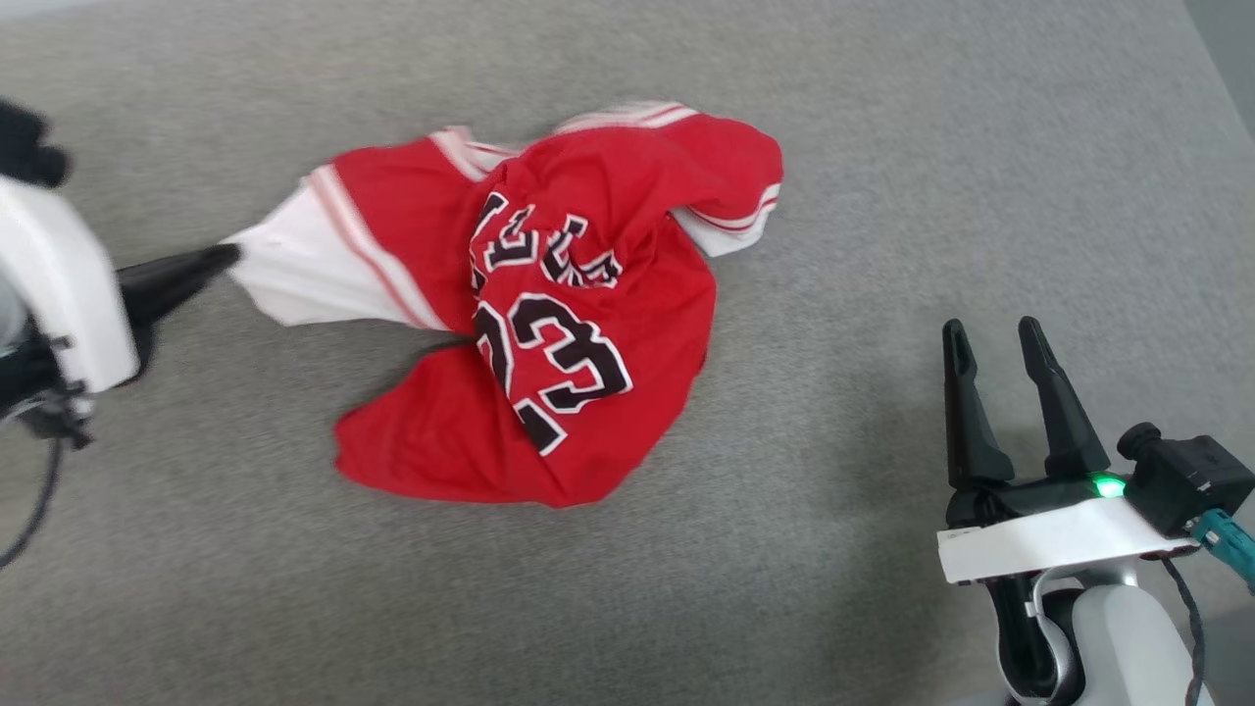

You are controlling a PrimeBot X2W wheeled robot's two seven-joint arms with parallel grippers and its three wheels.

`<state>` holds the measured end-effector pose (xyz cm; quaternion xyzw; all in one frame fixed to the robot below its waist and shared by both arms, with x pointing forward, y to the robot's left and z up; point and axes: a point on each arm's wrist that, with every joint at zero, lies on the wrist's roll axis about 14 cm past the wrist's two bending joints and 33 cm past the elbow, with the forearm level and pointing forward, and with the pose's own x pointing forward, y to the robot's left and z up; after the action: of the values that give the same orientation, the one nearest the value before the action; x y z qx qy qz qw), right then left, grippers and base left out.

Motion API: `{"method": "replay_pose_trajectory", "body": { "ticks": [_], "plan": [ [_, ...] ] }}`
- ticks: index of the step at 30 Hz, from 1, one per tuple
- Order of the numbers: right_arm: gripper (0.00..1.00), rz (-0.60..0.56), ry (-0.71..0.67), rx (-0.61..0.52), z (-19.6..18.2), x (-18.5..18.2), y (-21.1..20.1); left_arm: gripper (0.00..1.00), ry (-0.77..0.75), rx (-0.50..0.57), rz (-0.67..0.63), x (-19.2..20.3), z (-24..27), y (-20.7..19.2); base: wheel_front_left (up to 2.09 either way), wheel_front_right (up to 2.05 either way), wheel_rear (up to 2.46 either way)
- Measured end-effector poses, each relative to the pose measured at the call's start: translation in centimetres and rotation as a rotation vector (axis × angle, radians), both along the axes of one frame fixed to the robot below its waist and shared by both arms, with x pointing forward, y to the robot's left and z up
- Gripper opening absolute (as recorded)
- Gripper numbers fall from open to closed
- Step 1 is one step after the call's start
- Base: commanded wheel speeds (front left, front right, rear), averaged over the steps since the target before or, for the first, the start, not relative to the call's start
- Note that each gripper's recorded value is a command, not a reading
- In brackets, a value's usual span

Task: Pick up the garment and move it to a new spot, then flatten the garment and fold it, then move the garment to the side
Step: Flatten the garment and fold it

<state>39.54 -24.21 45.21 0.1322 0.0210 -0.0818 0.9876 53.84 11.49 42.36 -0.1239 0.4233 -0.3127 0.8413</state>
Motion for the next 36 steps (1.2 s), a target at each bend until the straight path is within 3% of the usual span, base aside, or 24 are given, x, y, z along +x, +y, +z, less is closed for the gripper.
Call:
{"method": "replay_pose_trajectory", "body": {
  "ticks": [6,7,13,19,23,24,26,33,36],
  "plan": [
    [1.00,0.031,-0.019,0.002,0.5,0.5,1.0,0.00,-0.045,0.073,0.147,-0.1,1.1,6.2,0.00,0.00,0.00],
    [1.00,0.039,-0.023,0.002,0.6,0.5,1.2,0.00,-0.069,0.141,0.195,-0.3,1.1,9.1,0.00,0.00,0.00],
    [1.00,0.046,-0.030,-0.002,0.9,0.4,1.5,0.00,-0.093,0.320,0.284,-0.9,0.0,15.3,0.00,0.00,0.00],
    [1.00,0.033,-0.022,-0.016,0.9,-0.3,1.0,0.00,-0.122,0.358,0.311,-1.0,-0.9,16.2,0.00,0.00,0.00],
    [1.00,0.033,-0.018,-0.027,0.8,-0.4,0.9,0.00,-0.152,0.328,0.315,-0.9,-1.1,15.1,0.00,0.00,0.00],
    [1.00,0.037,-0.019,-0.032,0.9,-0.4,1.0,0.20,-0.167,0.321,0.317,-0.8,-1.0,14.9,0.00,0.00,0.00],
    [1.00,0.050,-0.018,-0.041,0.9,-0.3,1.4,1.00,-0.220,0.308,0.320,-0.5,-0.4,14.6,0.00,0.00,0.00],
    [1.00,0.164,0.020,-0.121,-0.1,0.7,4.3,1.00,-0.467,0.189,0.390,-2.0,2.5,13.7,0.00,0.00,0.00],
    [1.00,0.233,0.054,-0.172,-0.3,2.3,6.0,1.00,-0.500,0.169,0.421,-4.0,2.2,13.9,0.00,0.00,0.00]
  ]
}}
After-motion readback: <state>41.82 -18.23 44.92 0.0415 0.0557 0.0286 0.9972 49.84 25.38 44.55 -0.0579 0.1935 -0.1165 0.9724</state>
